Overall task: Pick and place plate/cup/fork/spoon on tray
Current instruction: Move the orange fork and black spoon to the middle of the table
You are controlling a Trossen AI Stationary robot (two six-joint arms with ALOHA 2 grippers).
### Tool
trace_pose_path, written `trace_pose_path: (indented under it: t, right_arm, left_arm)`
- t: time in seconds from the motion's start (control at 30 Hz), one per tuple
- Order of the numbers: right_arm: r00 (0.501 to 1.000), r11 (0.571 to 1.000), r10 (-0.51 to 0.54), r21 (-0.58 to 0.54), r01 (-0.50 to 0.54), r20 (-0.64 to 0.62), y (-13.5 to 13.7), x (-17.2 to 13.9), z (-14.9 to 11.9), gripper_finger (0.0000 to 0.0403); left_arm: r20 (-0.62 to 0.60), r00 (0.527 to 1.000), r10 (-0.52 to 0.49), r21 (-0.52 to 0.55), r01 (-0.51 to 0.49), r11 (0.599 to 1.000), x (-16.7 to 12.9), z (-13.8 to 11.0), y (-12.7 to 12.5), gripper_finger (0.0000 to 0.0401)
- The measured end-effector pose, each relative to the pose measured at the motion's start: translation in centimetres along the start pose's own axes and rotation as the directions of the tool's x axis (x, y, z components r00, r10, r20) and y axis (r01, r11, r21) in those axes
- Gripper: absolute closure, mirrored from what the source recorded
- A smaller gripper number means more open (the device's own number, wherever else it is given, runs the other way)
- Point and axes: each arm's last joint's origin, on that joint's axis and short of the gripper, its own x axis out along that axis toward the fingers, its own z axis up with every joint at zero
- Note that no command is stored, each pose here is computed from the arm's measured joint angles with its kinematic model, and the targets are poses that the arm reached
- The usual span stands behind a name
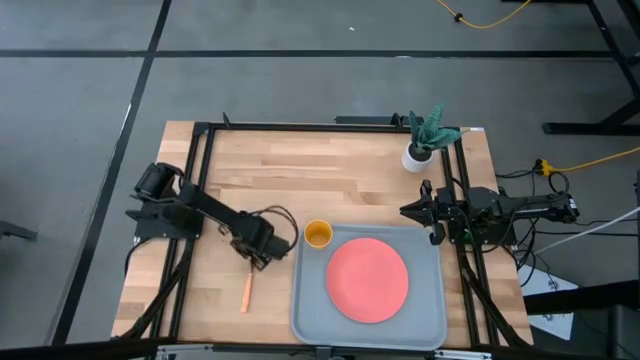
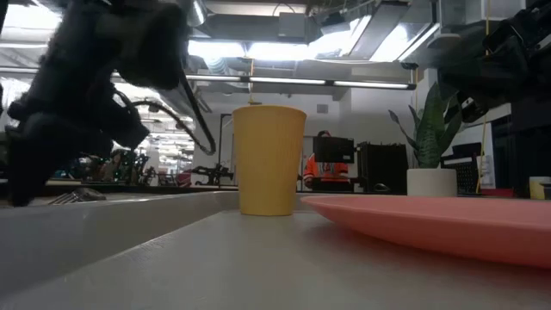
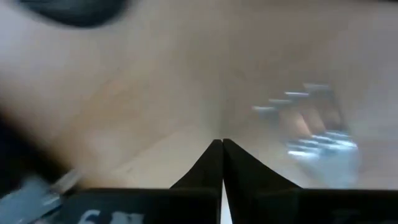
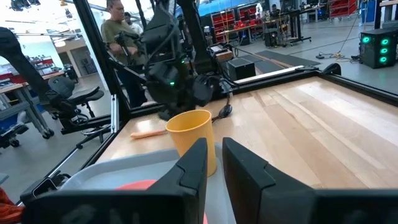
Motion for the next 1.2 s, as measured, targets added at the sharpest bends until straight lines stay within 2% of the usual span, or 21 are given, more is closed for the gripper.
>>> trace_pose_path:
  t: [0.13, 0.27, 0.4, 0.53, 0.77, 1.0, 1.2]
  right_arm:
    - [1.000, 1.000, 0.000, 0.002, 0.000, 0.000, 0.0, 0.0, 0.0, 0.0347]
    - [1.000, 1.000, 0.000, 0.002, 0.000, -0.002, 0.0, 0.0, 0.0, 0.0347]
    - [1.000, 1.000, -0.001, 0.000, 0.001, -0.002, 0.0, 0.0, 0.0, 0.0347]
    - [1.000, 1.000, -0.001, 0.000, 0.001, -0.002, 0.0, 0.0, 0.0, 0.0347]
    - [1.000, 1.000, -0.001, -0.001, 0.001, -0.003, 0.0, 0.0, 0.0, 0.0347]
    - [1.000, 1.000, -0.001, -0.001, 0.001, -0.003, 0.0, 0.0, 0.0, 0.0347]
    - [1.000, 1.000, -0.001, -0.001, 0.001, -0.002, 0.0, 0.0, 0.0, 0.0347]
  left_arm:
    - [-0.083, 0.996, 0.023, 0.051, -0.019, 0.998, -0.7, -0.1, 0.8, 0.0401]
    - [-0.127, 0.991, -0.045, 0.110, 0.059, 0.992, -2.0, -1.4, -0.3, 0.0401]
    - [-0.180, 0.970, -0.167, 0.148, 0.194, 0.970, -2.3, -3.4, -2.1, 0.0401]
    - [-0.226, 0.943, -0.246, 0.140, 0.281, 0.949, -2.1, -5.8, -3.6, 0.0401]
    - [-0.234, 0.925, -0.301, 0.075, 0.325, 0.943, -1.3, -8.4, -5.3, 0.0401]
    - [-0.202, 0.888, -0.414, 0.099, 0.439, 0.893, -0.8, -8.0, -7.2, 0.0401]
    - [-0.076, 0.902, -0.425, 0.117, 0.431, 0.895, -1.1, -6.1, -7.0, 0.0401]
